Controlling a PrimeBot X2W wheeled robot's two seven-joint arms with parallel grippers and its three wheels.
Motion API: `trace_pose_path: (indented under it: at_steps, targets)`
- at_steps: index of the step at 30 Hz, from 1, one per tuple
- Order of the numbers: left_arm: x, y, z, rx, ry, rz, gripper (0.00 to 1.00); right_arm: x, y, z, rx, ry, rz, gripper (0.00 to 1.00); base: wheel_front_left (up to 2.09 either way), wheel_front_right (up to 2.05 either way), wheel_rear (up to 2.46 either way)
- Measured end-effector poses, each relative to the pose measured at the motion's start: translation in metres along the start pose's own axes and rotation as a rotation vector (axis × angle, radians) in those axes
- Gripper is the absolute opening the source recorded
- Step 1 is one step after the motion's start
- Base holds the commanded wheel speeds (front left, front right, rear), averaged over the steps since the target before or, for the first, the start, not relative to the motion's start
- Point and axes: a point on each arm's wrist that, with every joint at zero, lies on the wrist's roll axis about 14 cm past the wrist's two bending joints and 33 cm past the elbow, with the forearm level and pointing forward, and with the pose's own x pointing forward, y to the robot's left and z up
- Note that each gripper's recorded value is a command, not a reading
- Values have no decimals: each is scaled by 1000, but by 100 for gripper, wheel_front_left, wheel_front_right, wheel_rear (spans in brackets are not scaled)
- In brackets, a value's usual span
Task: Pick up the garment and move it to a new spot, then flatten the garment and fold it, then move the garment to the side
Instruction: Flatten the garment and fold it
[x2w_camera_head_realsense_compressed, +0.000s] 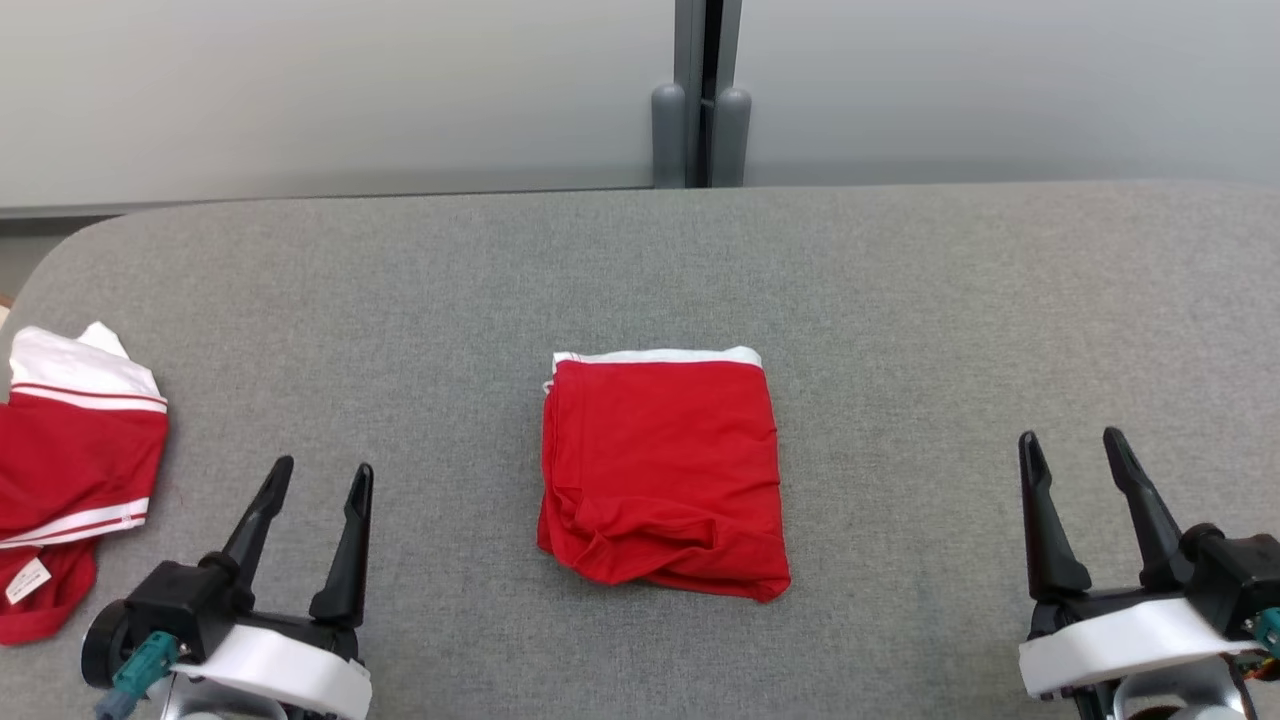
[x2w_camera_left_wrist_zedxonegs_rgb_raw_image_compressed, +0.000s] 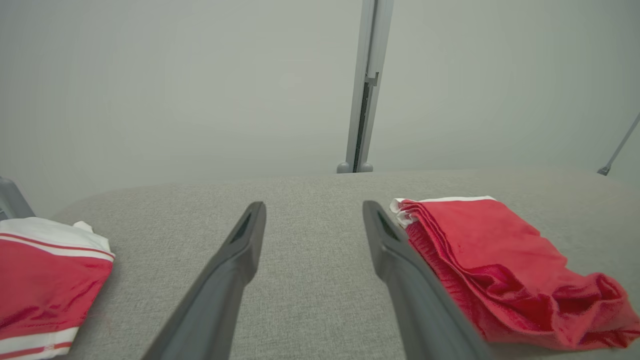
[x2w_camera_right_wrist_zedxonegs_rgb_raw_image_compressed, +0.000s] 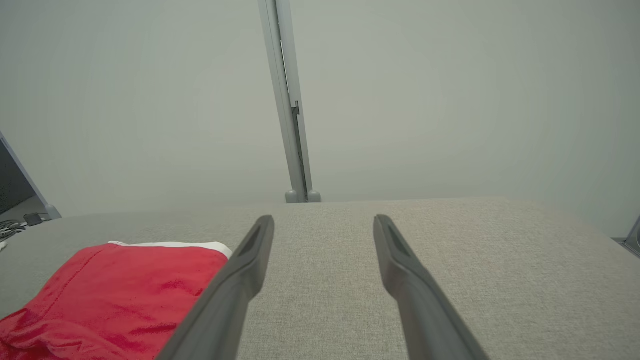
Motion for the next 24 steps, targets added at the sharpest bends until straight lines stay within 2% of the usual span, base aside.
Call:
trace_pose_path:
  at_steps: [8,13,24]
  targets:
    - [-33,-19,0,7,12,-16,100,-43,-4,3,-3,25,-31,100,0,0,0]
    - [-43,-19,7,14,-5,-2,100,-58,-5,8,-11,27,-41,100,0,0,0]
    - [-46,-5,16,5,-27,54,100,-66,-8,12,-14,26,-52,100,0,0,0]
